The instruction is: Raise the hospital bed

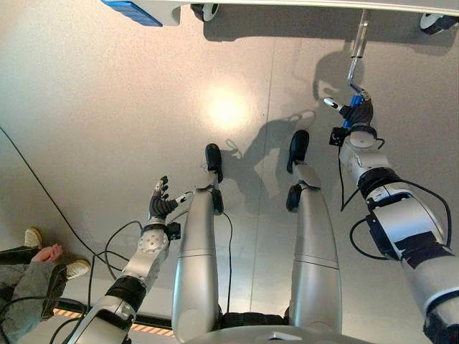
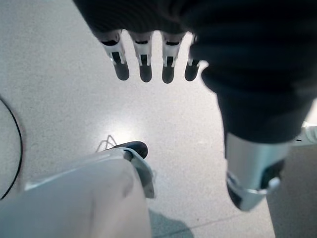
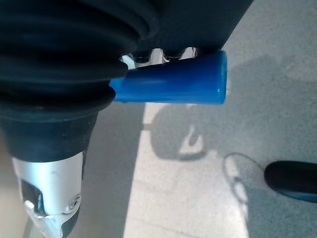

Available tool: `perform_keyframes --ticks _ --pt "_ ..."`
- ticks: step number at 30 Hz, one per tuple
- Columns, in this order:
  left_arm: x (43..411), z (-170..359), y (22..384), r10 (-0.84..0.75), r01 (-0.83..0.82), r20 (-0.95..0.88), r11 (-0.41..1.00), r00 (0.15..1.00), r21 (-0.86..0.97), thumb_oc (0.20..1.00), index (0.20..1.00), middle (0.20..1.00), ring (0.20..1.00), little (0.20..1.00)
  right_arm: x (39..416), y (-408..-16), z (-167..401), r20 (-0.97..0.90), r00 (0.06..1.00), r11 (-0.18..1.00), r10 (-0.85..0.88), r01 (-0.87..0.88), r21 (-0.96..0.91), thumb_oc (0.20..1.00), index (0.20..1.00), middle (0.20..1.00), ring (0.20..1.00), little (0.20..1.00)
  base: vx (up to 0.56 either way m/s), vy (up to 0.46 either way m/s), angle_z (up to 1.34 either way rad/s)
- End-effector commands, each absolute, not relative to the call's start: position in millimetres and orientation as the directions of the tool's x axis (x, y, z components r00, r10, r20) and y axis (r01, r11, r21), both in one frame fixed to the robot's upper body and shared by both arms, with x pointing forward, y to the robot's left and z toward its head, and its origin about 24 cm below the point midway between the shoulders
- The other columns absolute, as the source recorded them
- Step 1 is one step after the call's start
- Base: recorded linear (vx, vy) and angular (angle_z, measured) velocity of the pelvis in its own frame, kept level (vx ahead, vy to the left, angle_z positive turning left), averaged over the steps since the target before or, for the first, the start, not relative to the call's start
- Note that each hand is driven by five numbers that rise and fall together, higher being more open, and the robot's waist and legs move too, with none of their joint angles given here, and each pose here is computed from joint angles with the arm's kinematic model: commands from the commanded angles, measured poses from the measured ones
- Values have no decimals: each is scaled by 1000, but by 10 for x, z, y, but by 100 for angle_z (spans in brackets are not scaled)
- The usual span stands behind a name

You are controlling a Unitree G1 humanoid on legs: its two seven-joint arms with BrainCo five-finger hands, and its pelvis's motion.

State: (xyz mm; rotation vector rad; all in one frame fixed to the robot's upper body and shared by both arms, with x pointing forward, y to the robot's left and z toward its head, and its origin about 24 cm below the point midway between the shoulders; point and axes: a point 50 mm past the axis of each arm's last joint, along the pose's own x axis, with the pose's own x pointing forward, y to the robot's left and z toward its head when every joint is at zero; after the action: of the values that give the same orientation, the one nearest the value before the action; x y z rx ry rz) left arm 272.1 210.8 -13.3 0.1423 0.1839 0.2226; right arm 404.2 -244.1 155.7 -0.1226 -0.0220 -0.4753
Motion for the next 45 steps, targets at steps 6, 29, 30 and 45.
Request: perform_keyframes --ticks 6,29,30,45 --pt "2453 -292 2150 255 -222 -209 960 944 169 1000 1000 1000 1000 1000 3986 -2547 1473 54 877 863 -477 479 -164 1000 1000 1000 1000 1000 19 -1 1" --pt "2452 -283 2174 262 -223 -202 955 944 195 1000 1000 1000 1000 1000 3992 -2491 1484 83 878 857 -471 478 -191 200 200 200 200 200 -5 0 1" --pt "2491 -247 2180 266 -230 -187 954 946 192 1000 1000 1000 1000 1000 4012 -2472 1557 105 879 858 -466 477 -187 200 200 200 200 200 0 0 0" --pt "2445 -309 2239 278 -227 -211 945 937 235 1000 1000 1000 1000 1000 4065 -2242 1832 256 902 832 -346 422 -361 200 200 200 200 200 -3 2 -1"
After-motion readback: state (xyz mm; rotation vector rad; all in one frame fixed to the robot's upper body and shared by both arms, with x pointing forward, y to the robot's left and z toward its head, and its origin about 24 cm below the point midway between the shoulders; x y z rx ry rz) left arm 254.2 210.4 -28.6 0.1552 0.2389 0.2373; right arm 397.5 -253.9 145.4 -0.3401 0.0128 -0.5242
